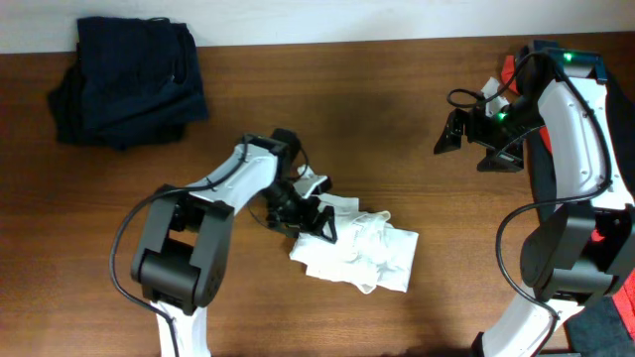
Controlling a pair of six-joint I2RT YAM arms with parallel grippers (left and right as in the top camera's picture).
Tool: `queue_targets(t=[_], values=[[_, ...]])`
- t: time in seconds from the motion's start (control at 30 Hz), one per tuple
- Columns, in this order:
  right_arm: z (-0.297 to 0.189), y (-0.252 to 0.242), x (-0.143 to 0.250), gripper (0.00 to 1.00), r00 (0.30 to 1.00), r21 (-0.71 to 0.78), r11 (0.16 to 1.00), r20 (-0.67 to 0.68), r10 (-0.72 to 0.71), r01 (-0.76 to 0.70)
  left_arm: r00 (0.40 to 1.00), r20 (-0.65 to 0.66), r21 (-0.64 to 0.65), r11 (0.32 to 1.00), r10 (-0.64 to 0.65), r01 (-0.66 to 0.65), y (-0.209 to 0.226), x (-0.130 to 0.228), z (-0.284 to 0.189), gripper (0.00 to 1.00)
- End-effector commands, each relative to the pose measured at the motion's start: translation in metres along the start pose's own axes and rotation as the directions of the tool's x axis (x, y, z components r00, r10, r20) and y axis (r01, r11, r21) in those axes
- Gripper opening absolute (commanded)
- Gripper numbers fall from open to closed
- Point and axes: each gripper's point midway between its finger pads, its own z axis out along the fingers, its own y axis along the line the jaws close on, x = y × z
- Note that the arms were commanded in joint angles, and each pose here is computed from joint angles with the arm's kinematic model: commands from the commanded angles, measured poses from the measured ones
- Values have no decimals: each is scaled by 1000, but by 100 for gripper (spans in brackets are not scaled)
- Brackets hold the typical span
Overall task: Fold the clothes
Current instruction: 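Grasp the folded white shirt bundle with the left gripper, then carry the bundle with the left gripper onto the navy stack at upper left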
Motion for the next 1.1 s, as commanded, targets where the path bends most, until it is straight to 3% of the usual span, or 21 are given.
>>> queue_targets(t=[0.0, 0.17, 0.23, 0.43, 0.67, 0.87, 1.07], values=[[-10, 4, -1, 99, 999, 9, 1000, 34, -29, 29, 998, -53, 9, 1000, 16, -15, -3, 6, 22, 89], [-10, 4, -1, 99, 999, 9, 1000, 34, -29, 29, 999, -38, -31, 999, 6, -7, 5, 1, 22, 11], [-10, 4, -1, 99, 999, 9, 1000, 34, -29, 29, 998, -24, -112, 992, -62, 59, 22, -1, 17, 0], [-10, 4, -1, 99, 999, 8, 1000, 34, -28, 28, 982, 107, -176, 969, -157, 174, 68, -23, -27, 0], [-10, 4, 3, 99, 1000, 8, 1000, 18, -22, 21, 917, 331, -363, 868, -221, 340, 153, -43, -127, 0], [-10, 4, 6, 99, 1000, 8, 1000, 9, -17, 17, 853, 515, -549, 730, -89, 408, 211, -55, -243, 0], [-10, 4, 10, 99, 1000, 9, 1000, -8, -9, 9, 703, 708, -557, 664, 67, 499, 231, -77, -341, 0]])
